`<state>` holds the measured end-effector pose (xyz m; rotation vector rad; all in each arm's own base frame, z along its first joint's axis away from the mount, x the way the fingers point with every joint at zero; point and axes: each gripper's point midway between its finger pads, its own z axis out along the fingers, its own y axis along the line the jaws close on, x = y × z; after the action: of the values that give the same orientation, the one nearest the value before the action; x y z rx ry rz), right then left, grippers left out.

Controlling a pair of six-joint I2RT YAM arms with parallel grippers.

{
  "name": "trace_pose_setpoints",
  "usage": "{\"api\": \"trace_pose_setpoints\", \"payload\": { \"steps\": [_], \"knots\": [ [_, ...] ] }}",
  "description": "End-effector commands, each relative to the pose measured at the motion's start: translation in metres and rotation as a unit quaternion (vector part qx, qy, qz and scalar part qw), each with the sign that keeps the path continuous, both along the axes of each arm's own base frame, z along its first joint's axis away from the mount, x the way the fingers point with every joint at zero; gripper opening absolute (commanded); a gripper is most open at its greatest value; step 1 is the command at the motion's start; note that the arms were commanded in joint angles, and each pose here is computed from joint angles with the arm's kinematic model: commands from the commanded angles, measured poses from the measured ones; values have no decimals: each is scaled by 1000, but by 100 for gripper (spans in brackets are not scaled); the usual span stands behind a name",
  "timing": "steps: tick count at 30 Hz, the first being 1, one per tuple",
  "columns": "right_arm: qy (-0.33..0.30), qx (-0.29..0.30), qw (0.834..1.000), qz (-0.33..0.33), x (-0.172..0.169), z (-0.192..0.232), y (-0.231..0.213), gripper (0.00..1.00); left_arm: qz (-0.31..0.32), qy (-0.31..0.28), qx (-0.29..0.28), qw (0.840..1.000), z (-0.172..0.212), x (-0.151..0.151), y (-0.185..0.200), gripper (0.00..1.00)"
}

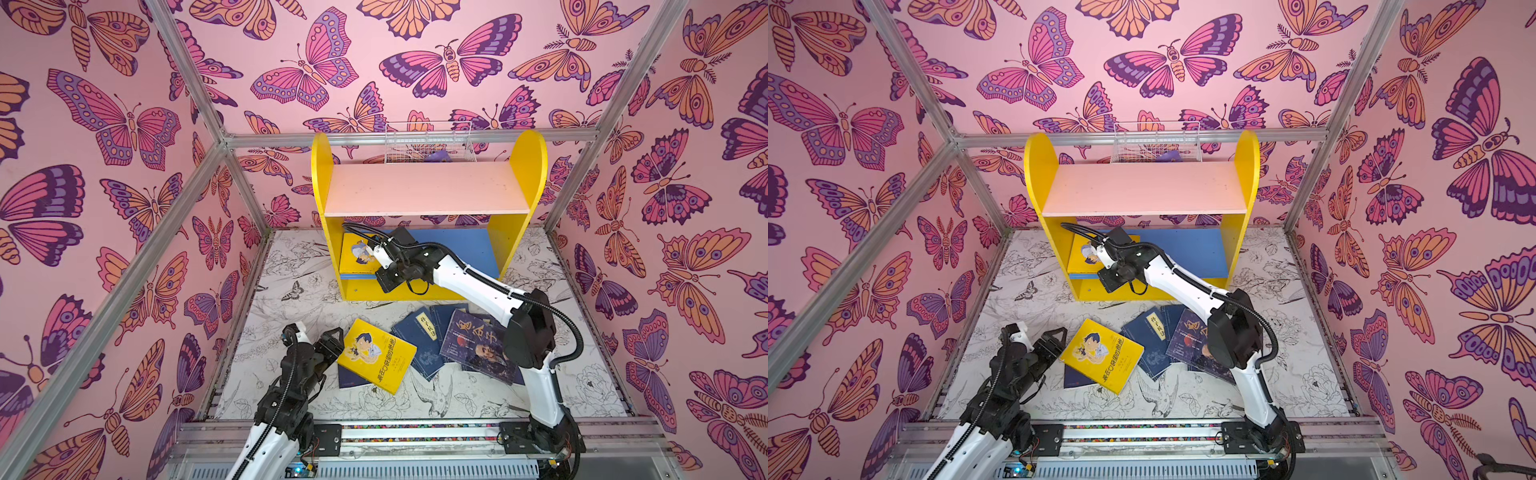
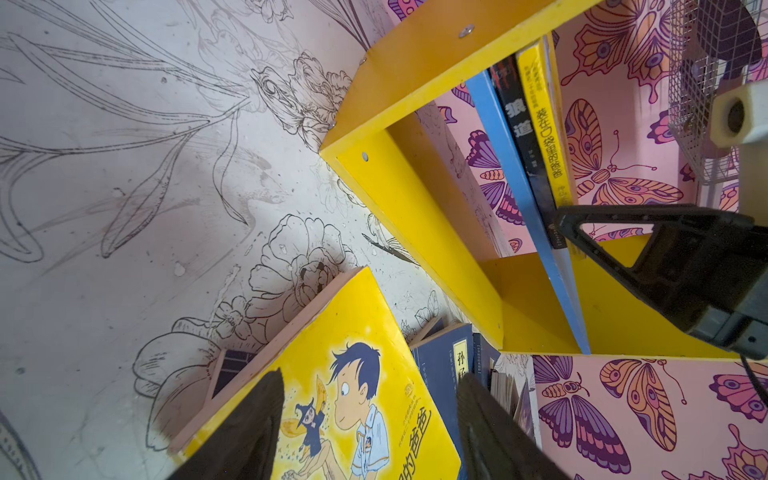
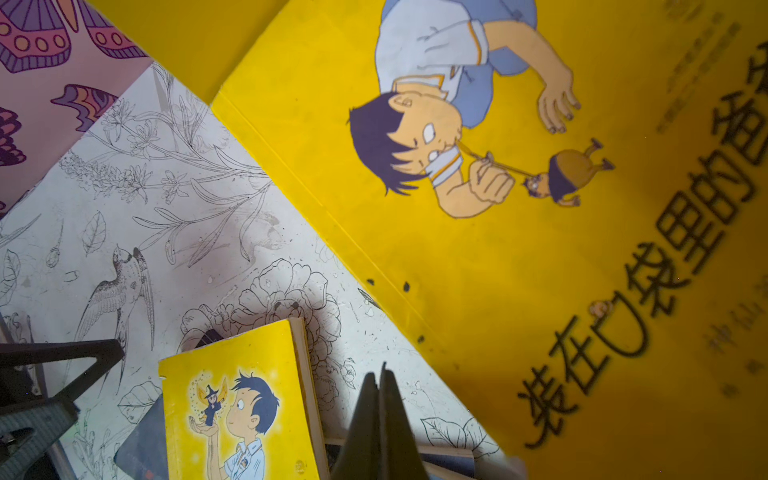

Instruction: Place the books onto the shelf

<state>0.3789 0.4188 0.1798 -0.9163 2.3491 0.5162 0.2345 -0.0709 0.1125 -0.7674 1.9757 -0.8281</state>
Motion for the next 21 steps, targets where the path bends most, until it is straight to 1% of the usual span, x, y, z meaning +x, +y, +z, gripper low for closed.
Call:
{"api": "trace_pose_setpoints", "payload": {
  "steps": [1, 12, 21],
  "knots": [
    [-6, -17, 1000, 9, 3, -3, 1, 0, 4, -1, 4, 1000, 3, -1, 2, 68],
    [-17, 6, 1000, 4, 21, 1, 10, 0, 3, 4, 10, 1000, 0, -1, 2, 68],
    [-40, 1, 999, -10, 35, 7, 7, 0, 1, 4, 10, 1000, -1, -2, 2, 68]
  ]
}}
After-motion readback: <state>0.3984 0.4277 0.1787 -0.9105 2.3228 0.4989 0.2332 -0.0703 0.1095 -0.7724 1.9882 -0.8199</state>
